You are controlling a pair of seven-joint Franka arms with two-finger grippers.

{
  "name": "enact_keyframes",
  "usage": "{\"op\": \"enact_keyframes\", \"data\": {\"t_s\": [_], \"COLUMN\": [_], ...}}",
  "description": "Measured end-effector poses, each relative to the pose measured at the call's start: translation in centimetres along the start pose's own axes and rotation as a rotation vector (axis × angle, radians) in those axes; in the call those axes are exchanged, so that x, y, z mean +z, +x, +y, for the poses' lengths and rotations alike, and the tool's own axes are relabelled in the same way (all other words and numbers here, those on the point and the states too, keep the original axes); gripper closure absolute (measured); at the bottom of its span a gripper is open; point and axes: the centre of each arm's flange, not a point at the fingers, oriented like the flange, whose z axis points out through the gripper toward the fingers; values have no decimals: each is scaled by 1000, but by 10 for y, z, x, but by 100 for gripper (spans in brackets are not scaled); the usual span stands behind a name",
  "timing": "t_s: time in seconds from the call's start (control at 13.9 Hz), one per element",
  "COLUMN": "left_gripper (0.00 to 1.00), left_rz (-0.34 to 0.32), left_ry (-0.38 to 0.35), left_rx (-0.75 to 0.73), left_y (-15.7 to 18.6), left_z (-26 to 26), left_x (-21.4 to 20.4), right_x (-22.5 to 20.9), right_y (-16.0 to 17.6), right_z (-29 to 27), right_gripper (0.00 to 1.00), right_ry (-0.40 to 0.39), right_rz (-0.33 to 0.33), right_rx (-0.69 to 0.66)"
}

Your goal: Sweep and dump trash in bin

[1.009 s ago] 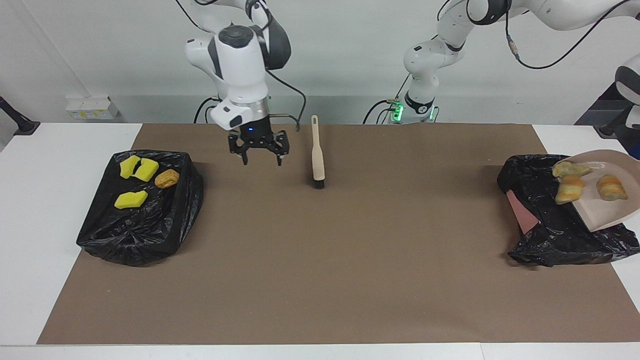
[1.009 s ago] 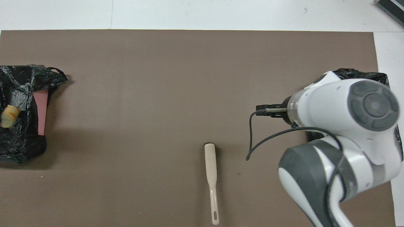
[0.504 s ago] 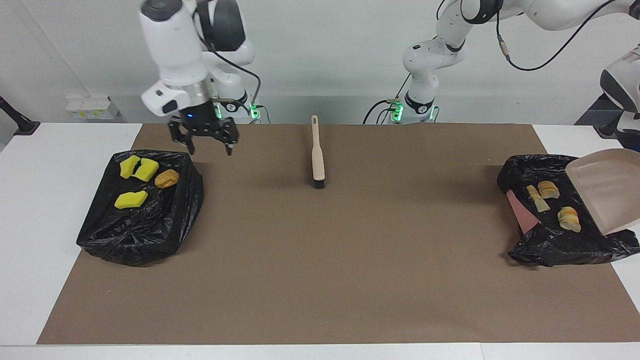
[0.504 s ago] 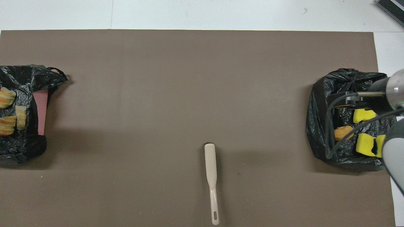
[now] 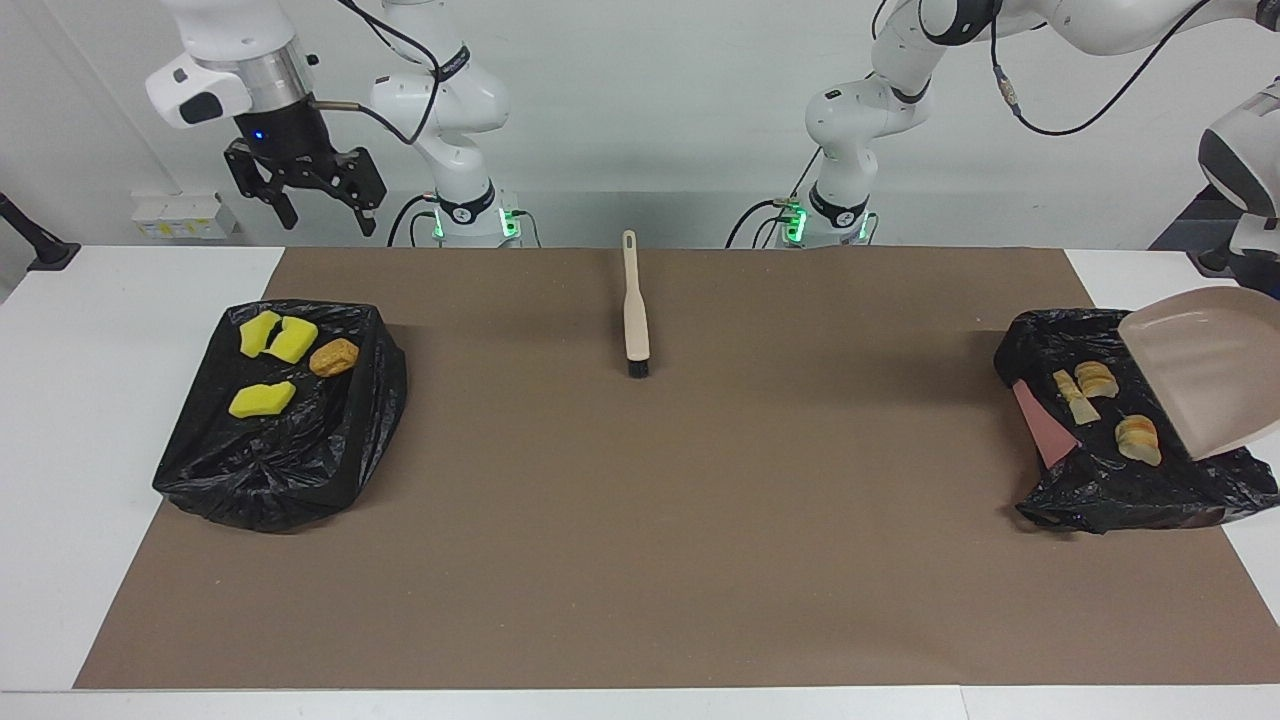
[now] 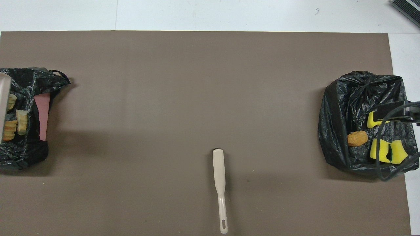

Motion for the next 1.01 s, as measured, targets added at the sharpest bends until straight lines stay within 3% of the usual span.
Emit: {"op": "enact_keyframes", "data": {"t_s": [0.43,1.01], "left_gripper": [68,68], "left_rz": [186,341], "left_ry": [59,-16], "left_rx": [54,-211], "left_y": [84,220], "left_z": [-19,2], "left_x": [-68,-104], "right_x": [3,3], "right_y": [0,2], "right_z": [2,15], "right_gripper": [0,0], "right_ry": [-1,1], "right_rz": [-6,-7], "right_rx": [-74,-77]}}
